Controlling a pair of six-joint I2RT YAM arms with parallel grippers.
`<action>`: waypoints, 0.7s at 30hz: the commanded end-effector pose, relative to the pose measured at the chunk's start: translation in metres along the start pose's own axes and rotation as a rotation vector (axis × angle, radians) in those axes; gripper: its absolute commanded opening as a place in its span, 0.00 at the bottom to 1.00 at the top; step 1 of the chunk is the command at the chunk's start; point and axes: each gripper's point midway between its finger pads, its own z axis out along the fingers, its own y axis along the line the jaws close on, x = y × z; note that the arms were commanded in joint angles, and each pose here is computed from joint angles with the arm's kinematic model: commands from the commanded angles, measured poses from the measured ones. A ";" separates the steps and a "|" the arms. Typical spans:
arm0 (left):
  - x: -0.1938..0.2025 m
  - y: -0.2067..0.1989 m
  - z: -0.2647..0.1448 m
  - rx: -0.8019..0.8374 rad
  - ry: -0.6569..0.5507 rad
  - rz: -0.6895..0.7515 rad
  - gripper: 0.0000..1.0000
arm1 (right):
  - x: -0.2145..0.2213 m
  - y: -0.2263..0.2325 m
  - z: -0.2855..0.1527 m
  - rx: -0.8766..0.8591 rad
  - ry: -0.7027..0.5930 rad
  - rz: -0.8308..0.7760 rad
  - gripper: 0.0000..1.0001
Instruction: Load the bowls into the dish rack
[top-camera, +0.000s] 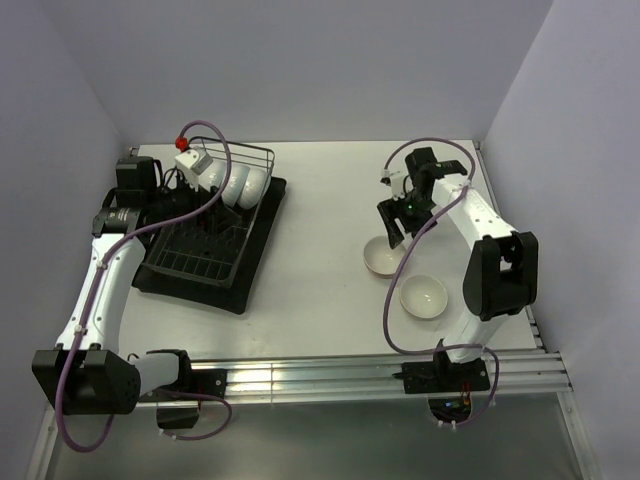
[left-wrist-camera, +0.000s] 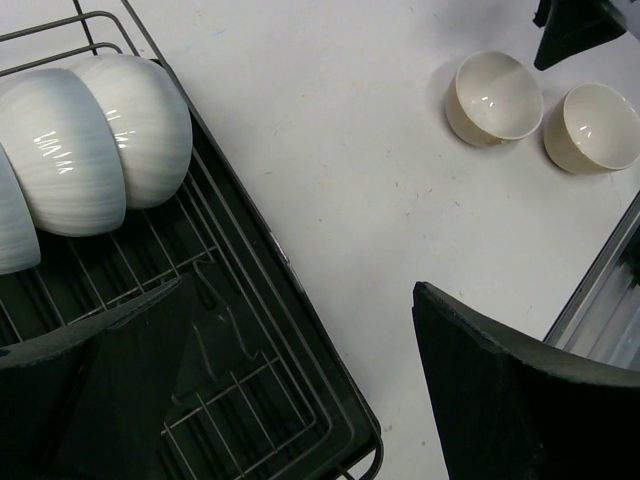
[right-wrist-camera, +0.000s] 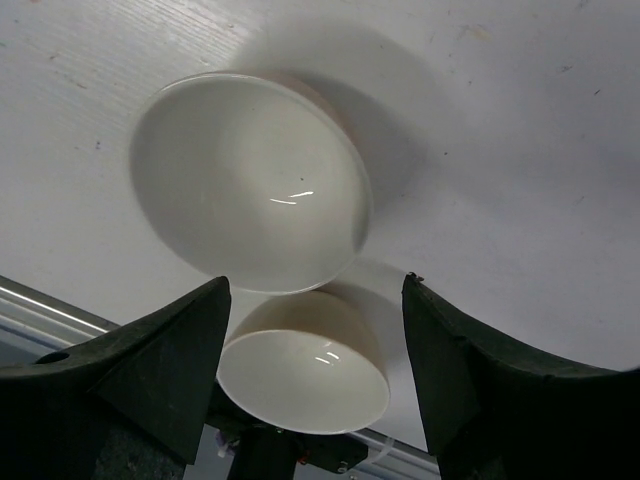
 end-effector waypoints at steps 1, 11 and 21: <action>-0.006 -0.009 -0.004 0.033 -0.025 0.002 0.95 | 0.000 -0.012 0.010 0.046 0.007 0.006 0.76; -0.004 -0.011 -0.005 0.038 -0.026 -0.003 0.94 | 0.005 -0.023 0.042 0.060 0.054 0.017 0.68; -0.002 0.000 -0.001 -0.022 -0.026 -0.092 0.92 | 0.010 -0.018 0.067 0.008 0.089 0.051 0.49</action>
